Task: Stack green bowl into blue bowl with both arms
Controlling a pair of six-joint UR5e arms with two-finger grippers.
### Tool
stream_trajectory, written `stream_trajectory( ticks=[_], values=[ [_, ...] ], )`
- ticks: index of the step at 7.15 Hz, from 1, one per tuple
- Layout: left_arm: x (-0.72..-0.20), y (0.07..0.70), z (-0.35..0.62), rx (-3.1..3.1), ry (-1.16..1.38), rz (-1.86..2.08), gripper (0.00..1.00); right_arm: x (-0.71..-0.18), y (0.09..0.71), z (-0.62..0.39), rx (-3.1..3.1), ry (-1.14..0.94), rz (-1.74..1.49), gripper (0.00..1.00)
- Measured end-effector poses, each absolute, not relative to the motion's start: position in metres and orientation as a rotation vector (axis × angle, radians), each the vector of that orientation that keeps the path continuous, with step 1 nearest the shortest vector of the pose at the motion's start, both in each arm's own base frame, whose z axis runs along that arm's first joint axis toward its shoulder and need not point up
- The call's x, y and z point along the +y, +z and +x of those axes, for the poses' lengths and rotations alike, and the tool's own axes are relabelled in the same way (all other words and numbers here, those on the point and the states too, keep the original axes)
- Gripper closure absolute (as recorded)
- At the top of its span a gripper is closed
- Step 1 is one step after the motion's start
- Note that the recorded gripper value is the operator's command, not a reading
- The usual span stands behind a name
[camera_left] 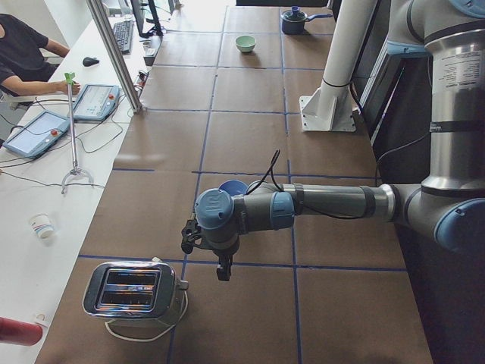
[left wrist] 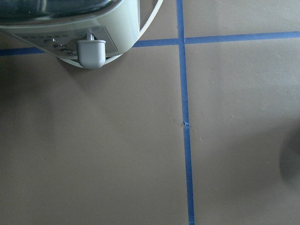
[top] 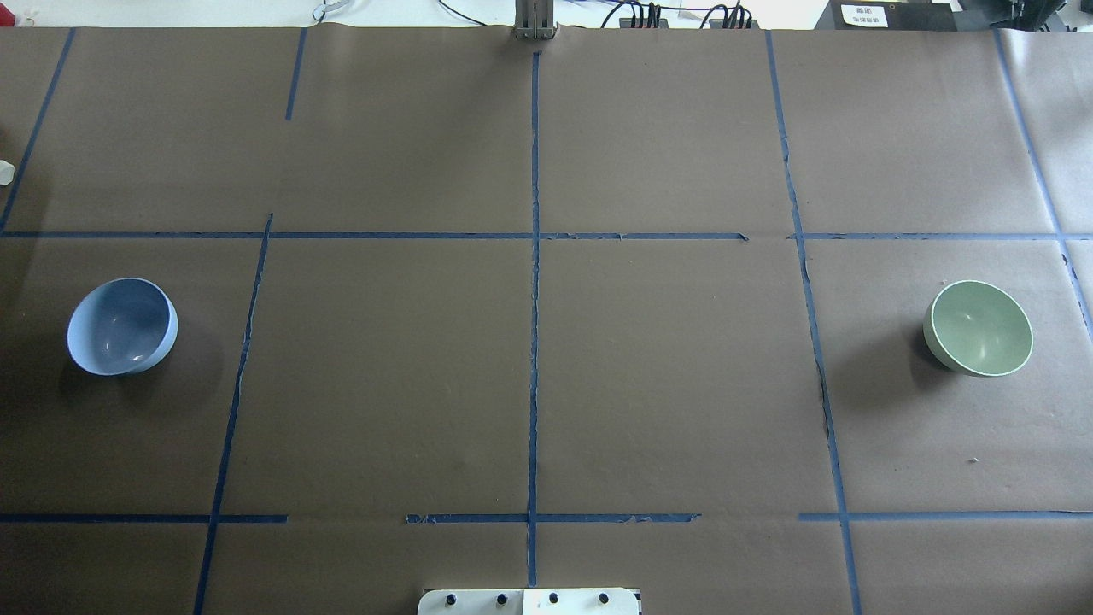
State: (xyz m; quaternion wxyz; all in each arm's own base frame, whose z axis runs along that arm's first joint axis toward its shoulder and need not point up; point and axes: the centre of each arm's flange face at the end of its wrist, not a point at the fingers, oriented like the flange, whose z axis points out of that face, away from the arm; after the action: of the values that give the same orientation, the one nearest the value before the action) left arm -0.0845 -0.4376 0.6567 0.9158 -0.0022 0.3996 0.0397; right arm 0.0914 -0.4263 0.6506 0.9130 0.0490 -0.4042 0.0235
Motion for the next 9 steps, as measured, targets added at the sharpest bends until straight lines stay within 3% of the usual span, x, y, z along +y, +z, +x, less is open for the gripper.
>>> stream_trajectory(
  ticks=[4, 9],
  values=[
    [-0.453, 0.619, -0.049, 0.945, -0.005, 0.016, 0.00, -0.427, 0.639, 0.091, -0.836, 0.041, 0.118, 0.00],
    [-0.441, 0.576, 0.123, 0.989, -0.202, -0.001, 0.00, -0.429, 0.630, 0.091, -0.835, 0.035, 0.133, 0.00]
  ],
)
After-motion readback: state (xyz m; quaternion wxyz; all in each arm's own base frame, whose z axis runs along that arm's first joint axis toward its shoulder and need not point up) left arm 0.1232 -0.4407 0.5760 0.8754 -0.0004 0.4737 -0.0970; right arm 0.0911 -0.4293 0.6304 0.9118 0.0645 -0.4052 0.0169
